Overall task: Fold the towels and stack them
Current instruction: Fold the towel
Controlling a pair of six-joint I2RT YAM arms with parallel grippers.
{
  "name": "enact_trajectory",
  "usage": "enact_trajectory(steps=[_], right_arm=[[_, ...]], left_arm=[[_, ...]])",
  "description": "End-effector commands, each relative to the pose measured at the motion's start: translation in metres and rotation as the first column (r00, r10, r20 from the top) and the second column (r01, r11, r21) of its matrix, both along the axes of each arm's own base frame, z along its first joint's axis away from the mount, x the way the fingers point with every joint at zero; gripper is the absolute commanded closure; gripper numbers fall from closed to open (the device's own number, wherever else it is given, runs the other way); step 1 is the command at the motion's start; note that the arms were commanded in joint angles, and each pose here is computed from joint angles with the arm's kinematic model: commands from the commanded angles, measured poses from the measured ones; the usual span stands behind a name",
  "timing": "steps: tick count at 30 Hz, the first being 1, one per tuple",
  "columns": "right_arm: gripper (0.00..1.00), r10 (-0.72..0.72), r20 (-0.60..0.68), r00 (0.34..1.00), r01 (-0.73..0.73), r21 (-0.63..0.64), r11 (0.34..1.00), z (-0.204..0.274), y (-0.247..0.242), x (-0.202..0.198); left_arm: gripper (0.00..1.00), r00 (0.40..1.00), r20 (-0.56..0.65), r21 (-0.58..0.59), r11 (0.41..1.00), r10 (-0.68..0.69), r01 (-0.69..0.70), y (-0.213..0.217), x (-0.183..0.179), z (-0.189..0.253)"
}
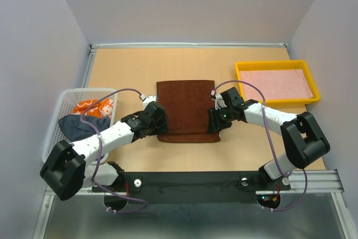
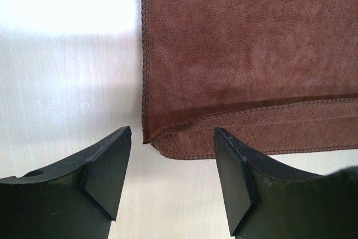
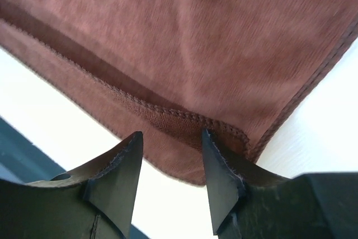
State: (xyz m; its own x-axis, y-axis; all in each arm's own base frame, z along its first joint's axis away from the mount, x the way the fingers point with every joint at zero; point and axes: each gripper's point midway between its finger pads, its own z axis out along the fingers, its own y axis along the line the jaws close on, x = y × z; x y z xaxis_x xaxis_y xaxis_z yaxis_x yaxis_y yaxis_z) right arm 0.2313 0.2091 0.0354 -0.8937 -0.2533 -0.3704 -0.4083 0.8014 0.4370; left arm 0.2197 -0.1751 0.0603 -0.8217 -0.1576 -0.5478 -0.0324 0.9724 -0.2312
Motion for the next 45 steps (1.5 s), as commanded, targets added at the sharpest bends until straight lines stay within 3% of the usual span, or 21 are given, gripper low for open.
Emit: enact_trajectory(steps=[1, 10, 15, 21, 28, 39, 45], right_arm=[[0.49, -0.007, -0.024, 1.0, 0.009, 0.074, 0.997, 0.011, 0.007, -0.015], [0.51, -0.063, -0.152, 0.986, 0.083, 0.123, 0.989, 0.007, 0.0, -0.056], [0.51, -0.108, -0.086, 0.99, 0.12, 0.146, 0.982, 0.025, -0.002, -0.051], [0.51, -0.363, 0.126, 0.923, 0.355, 0.084, 0.931, 0.051, -0.028, -0.003], [0.51, -0.498, 0.182, 0.848, 0.498, 0.046, 0.866, 0.057, -0.04, 0.027], [0.51, -0.547, 0.109, 0.83, 0.552, -0.018, 0.834, 0.03, -0.038, 0.03], [0.51, -0.545, 0.072, 0.835, 0.549, -0.035, 0.835, 0.016, -0.037, 0.024]], left_arm=[[0.29, 0.999, 0.025, -0.032, 0.999, 0.022, -0.021, 0.002, -0.001, 0.006], [0.29, 0.998, 0.017, -0.077, 0.995, 0.059, -0.058, 0.002, -0.006, 0.007], [0.29, 0.995, 0.025, -0.103, 0.99, 0.101, -0.098, 0.005, -0.007, 0.009], [0.39, 0.992, 0.005, -0.082, 0.988, 0.128, -0.127, 0.011, -0.01, 0.0], [0.48, 0.992, -0.025, -0.049, 0.99, 0.128, -0.129, 0.011, -0.01, -0.014], [0.62, 0.991, -0.06, -0.015, 0.993, 0.116, -0.117, 0.011, -0.011, -0.022], [0.79, 0.992, -0.068, -0.016, 0.995, 0.102, -0.103, 0.012, -0.015, -0.024]])
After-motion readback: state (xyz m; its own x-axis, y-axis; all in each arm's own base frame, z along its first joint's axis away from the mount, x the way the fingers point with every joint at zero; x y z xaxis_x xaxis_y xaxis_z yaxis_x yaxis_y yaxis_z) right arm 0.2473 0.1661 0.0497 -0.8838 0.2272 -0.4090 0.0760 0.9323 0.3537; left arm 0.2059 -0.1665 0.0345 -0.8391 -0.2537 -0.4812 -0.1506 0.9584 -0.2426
